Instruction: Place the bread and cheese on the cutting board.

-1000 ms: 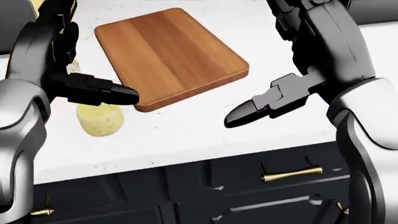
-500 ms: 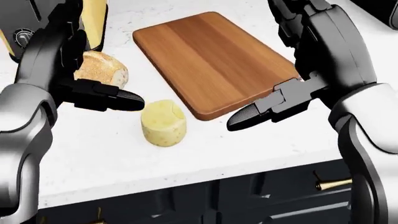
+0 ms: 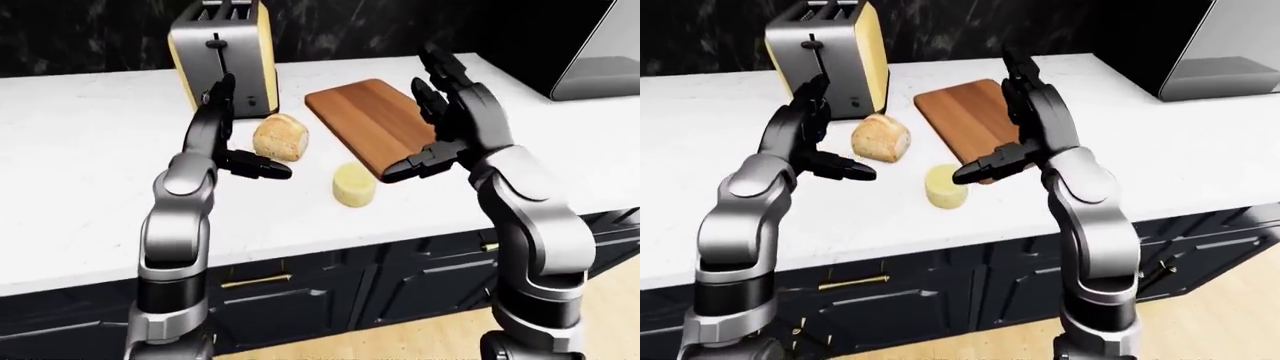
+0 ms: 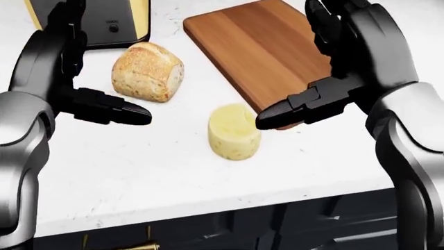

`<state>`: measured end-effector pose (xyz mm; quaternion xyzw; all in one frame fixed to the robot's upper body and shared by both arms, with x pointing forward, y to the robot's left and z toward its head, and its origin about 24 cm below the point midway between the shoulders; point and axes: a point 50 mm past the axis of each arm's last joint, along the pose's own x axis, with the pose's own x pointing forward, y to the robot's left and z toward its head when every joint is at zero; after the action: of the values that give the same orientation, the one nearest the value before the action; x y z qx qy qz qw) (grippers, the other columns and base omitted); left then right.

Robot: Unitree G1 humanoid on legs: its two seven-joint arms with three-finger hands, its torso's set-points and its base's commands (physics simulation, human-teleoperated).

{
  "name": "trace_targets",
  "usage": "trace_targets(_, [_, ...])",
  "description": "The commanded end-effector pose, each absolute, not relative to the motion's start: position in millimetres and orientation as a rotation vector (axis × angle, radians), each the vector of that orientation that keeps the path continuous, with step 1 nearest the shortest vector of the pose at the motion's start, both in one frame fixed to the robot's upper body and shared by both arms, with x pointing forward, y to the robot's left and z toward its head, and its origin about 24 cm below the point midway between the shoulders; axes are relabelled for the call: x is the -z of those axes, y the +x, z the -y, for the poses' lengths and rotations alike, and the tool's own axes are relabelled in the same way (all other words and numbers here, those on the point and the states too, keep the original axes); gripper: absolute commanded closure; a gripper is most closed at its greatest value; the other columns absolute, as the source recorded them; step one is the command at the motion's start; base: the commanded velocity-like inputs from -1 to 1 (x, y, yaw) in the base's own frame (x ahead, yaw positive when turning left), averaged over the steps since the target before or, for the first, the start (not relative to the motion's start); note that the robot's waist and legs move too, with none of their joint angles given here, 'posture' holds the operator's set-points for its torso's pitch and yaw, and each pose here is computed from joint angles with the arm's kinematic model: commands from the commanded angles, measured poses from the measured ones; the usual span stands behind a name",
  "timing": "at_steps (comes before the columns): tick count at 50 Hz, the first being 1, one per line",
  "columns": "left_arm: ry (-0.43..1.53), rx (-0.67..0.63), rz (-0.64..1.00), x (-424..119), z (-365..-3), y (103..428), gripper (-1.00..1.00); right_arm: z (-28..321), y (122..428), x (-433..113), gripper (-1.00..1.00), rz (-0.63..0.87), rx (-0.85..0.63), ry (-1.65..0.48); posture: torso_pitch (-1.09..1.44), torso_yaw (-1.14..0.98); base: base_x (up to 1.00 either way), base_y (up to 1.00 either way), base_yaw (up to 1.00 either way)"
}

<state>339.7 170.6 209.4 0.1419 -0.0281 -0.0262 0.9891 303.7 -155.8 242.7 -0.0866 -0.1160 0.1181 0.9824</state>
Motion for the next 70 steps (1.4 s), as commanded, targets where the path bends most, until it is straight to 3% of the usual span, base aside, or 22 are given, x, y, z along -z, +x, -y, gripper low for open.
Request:
trace_targets(1, [0.323, 0.074, 0.167, -231.7, -167.0, 335.8, -1.0, 157.6, 298.6, -267.0, -1.0, 0.345, -0.255, -0.216, 0.0, 0.0, 0.0, 0.0, 0.0])
trace_targets(8, [0.443, 0.167, 0.189, -239.6, -168.7, 335.8, -1.0, 163.1, 311.2, -292.5, -1.0, 0.381, -0.33, -0.365, 0.0, 0.0, 0.0, 0.0, 0.0])
trace_targets(16, [0.539, 0.207, 0.223, -253.6, -171.6, 338.8, -1.0, 155.7, 322.8, -303.3, -1.0, 0.424, -0.577, -0.726, 0.0, 0.0, 0.0, 0.0, 0.0])
trace_targets(27, [0.524, 0.201, 0.208, -241.3, -171.7, 330.1, -1.0, 115.4, 322.8, -320.6, -1.0, 0.544, -0.944, -1.102, 0.0, 0.0, 0.0, 0.0, 0.0])
trace_targets(37, [0.507, 0.185, 0.201, -239.6, -176.9, 323.5, -1.0, 97.1, 322.6, -319.4, -1.0, 0.547, -1.091, -1.185, 0.0, 0.0, 0.0, 0.0, 0.0])
trace_targets(41, [0.503, 0.183, 0.194, -236.9, -176.5, 323.0, -1.0, 94.0, 325.3, -319.8, -0.44, 0.548, -1.111, -1.195, 0.0, 0.0, 0.0, 0.0, 0.0])
trace_targets(42, [0.503, 0.183, 0.193, -236.8, -176.5, 322.9, -1.0, 93.2, 325.6, -319.0, -0.37, 0.549, -1.114, -1.194, 0.0, 0.0, 0.0, 0.0, 0.0])
trace_targets(44, [0.503, 0.183, 0.193, -236.7, -176.6, 323.0, -1.0, 91.7, 325.8, -317.7, -0.31, 0.549, -1.119, -1.194, 0.0, 0.0, 0.0, 0.0, 0.0])
trace_targets(52, [0.498, 0.184, 0.187, -233.9, -176.9, 321.3, -1.0, 87.4, 326.9, -315.0, -0.44, 0.549, -1.136, -1.199, 0.0, 0.0, 0.0, 0.0, 0.0])
trace_targets(63, [0.495, 0.188, 0.185, -231.3, -175.2, 321.2, -1.0, 88.3, 323.3, -298.4, -0.36, 0.519, -1.158, -1.188, 0.0, 0.0, 0.0, 0.0, 0.0])
trace_targets(65, [0.494, 0.188, 0.185, -230.8, -175.4, 320.9, -1.0, 88.2, 322.8, -293.6, -0.31, 0.511, -1.166, -1.188, 0.0, 0.0, 0.0, 0.0, 0.0])
trace_targets(70, [0.493, 0.188, 0.183, -230.2, -175.6, 320.5, -1.0, 87.2, 325.2, -292.8, 0.04, 0.509, -1.164, -1.18, 0.0, 0.0, 0.0, 0.0, 0.0])
